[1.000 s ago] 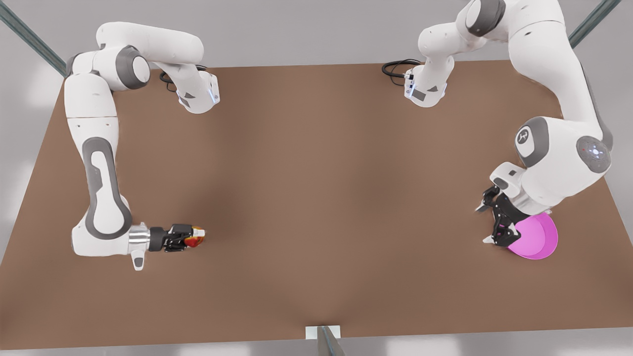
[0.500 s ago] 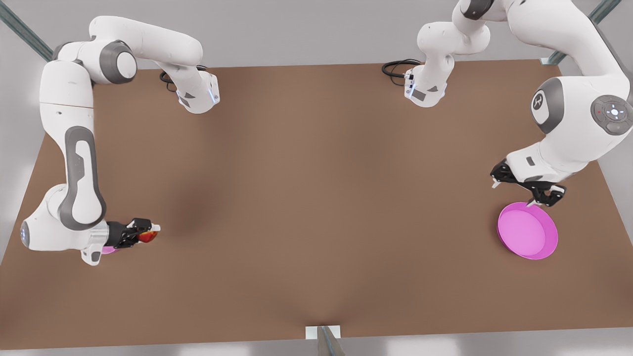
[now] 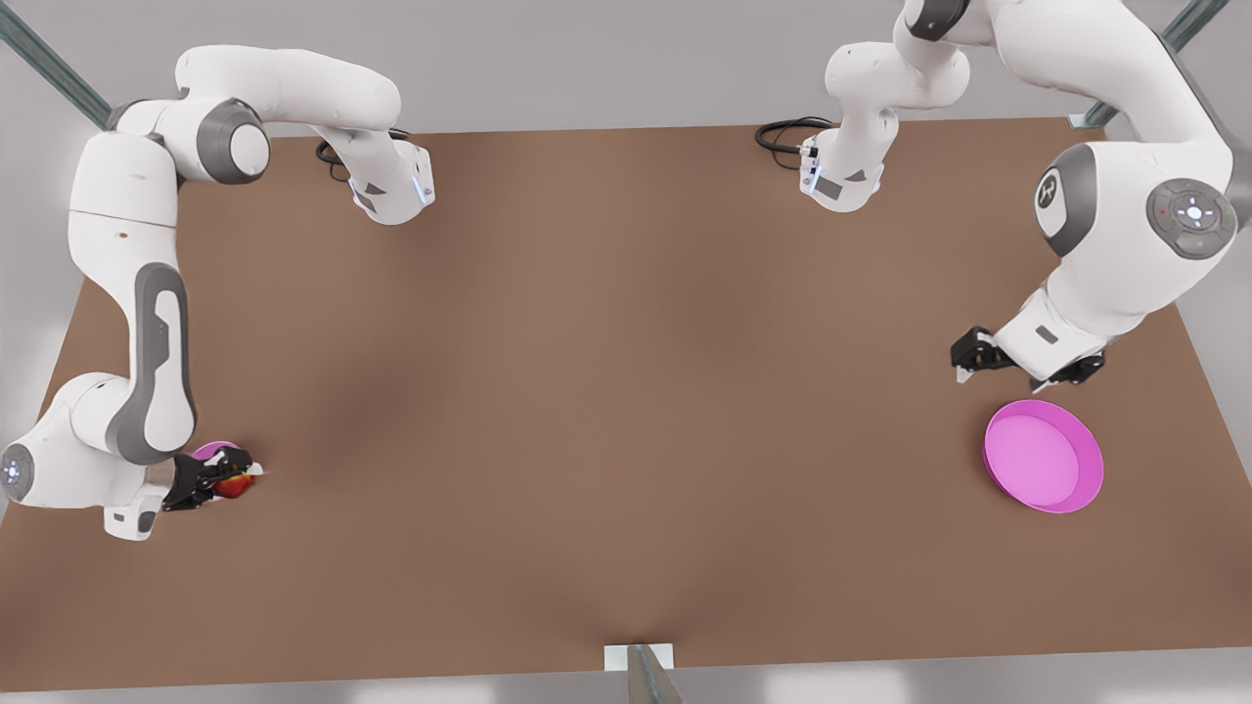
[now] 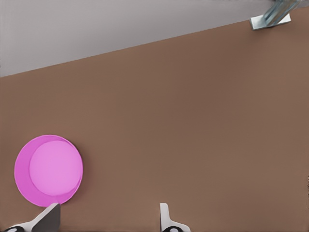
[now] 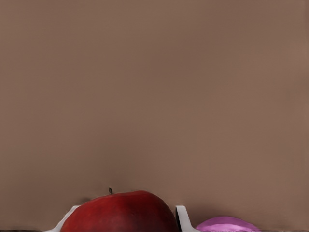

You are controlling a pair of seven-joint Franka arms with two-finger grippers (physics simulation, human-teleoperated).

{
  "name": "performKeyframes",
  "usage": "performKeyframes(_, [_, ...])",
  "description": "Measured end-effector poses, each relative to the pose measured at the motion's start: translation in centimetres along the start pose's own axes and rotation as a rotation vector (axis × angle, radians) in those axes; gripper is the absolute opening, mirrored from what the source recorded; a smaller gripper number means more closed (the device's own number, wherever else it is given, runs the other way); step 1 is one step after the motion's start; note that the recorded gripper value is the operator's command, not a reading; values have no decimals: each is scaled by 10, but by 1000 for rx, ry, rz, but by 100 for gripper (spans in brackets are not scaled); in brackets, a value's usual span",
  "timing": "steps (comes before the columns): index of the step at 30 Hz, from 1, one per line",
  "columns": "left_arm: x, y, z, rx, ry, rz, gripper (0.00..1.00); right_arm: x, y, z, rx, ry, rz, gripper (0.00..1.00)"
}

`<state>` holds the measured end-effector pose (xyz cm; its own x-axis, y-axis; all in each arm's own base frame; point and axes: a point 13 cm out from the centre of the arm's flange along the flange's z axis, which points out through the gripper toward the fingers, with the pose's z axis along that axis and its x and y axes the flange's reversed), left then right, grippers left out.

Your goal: Use the left arm to pick up the apple from the plate, transfer it to the gripper of the right arm, and then use the right arm to place it into the bowl

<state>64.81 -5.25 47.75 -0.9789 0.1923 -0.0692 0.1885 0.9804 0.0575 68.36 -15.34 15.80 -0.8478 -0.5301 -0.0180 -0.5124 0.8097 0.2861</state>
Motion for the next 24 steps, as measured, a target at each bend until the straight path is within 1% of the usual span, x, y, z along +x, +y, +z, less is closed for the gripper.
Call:
performKeyframes(9, [0,-2,8,3,15,-165,100,32,-36,5,42,40,-34,70])
performKeyframes(17, [-1,-3,13,3,23,-257,100,57,-48,23,21,75,-67,70])
performKeyframes(24, [-1,-2,13,2,24,-312,100,73,-63,43,7,86,-89,70])
